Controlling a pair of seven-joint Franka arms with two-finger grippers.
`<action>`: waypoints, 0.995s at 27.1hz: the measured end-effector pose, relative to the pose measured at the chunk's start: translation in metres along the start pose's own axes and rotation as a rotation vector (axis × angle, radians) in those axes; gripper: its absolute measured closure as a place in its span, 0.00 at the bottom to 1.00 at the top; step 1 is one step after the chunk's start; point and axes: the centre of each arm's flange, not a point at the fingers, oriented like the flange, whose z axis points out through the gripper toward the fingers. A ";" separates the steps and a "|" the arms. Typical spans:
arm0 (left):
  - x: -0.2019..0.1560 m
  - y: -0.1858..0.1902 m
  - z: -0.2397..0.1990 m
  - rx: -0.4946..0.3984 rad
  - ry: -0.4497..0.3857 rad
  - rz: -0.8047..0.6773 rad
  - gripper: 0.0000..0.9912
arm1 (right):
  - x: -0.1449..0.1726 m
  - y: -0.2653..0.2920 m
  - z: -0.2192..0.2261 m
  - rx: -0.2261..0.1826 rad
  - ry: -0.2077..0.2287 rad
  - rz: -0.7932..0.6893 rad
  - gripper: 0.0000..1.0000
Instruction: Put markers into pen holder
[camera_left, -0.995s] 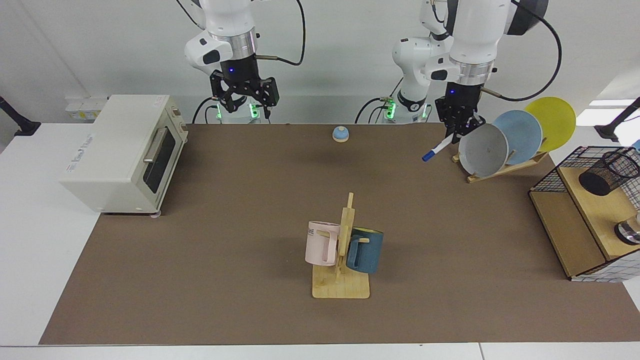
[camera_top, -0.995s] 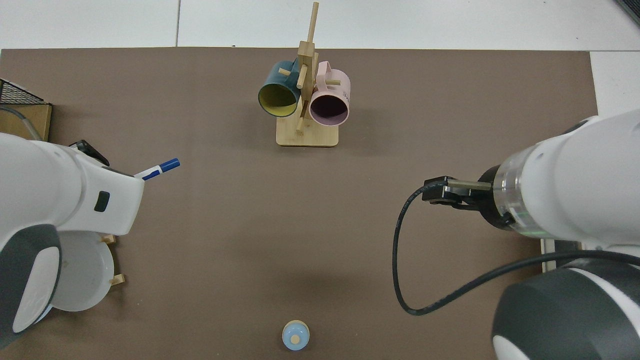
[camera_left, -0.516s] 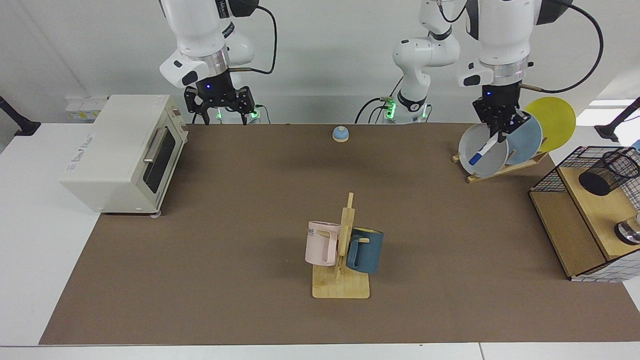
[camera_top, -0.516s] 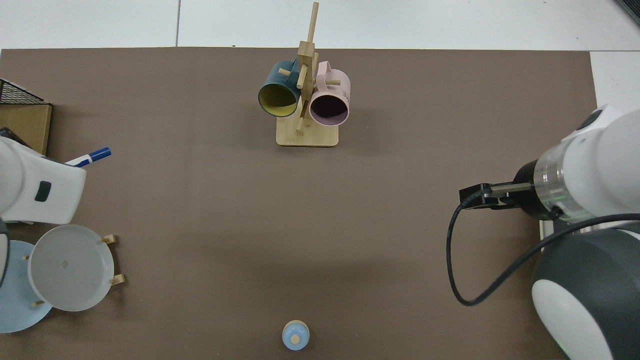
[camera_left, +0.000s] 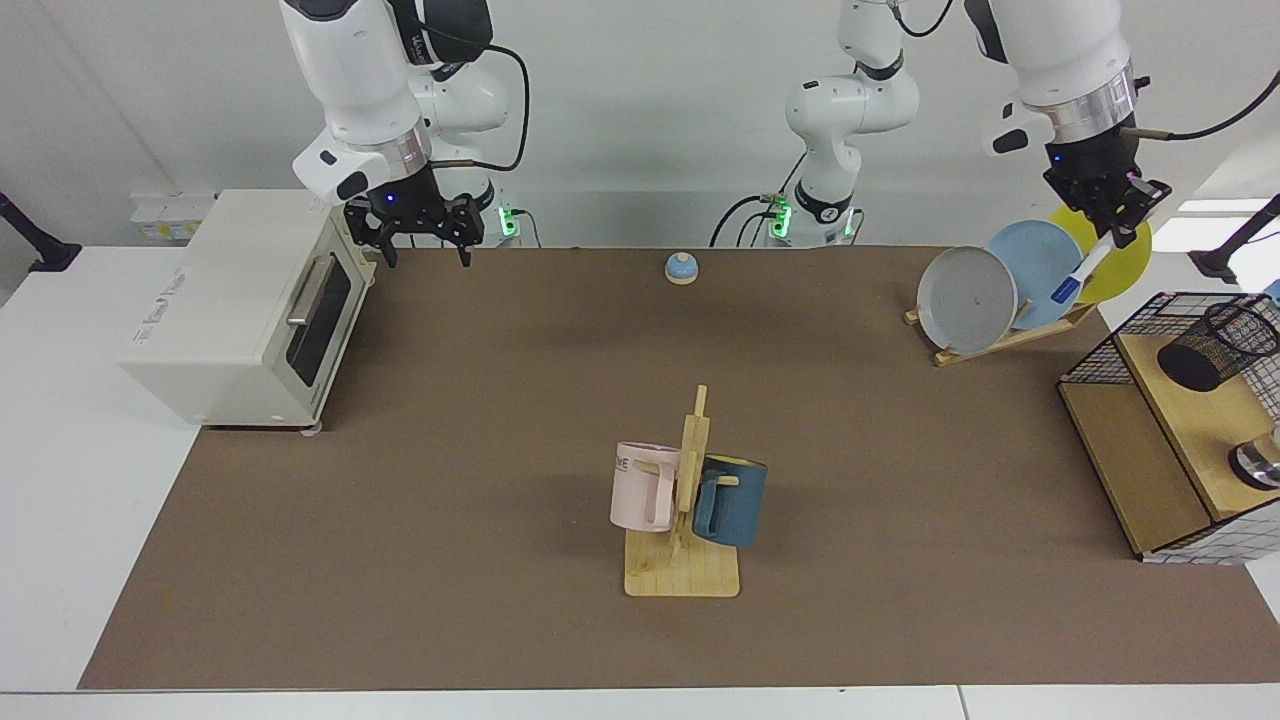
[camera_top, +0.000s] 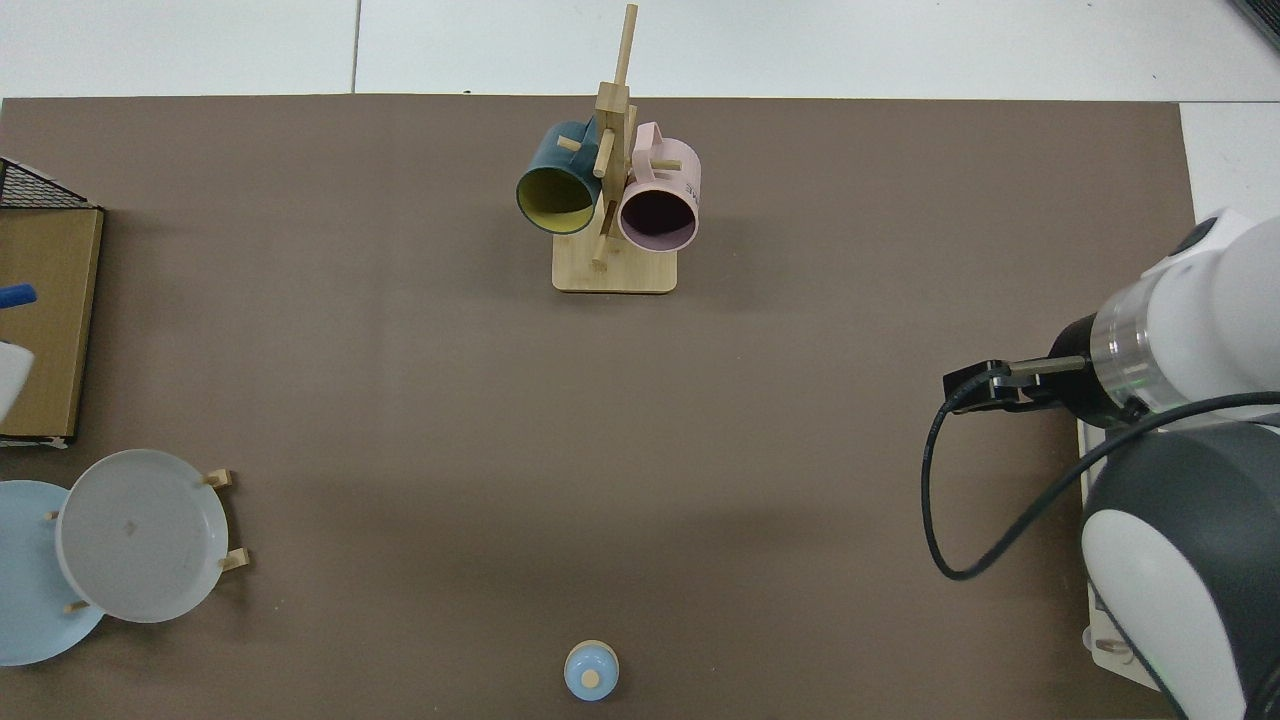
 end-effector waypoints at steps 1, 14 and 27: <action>-0.005 -0.002 0.002 0.010 -0.026 0.020 0.82 | 0.001 0.000 0.001 0.000 -0.001 0.000 0.00; -0.064 -0.024 0.027 0.056 -0.267 0.163 0.82 | 0.020 0.000 -0.022 0.011 0.004 0.000 0.00; -0.124 -0.056 0.072 0.075 -0.379 0.311 0.82 | 0.030 0.000 -0.026 0.017 0.011 0.001 0.00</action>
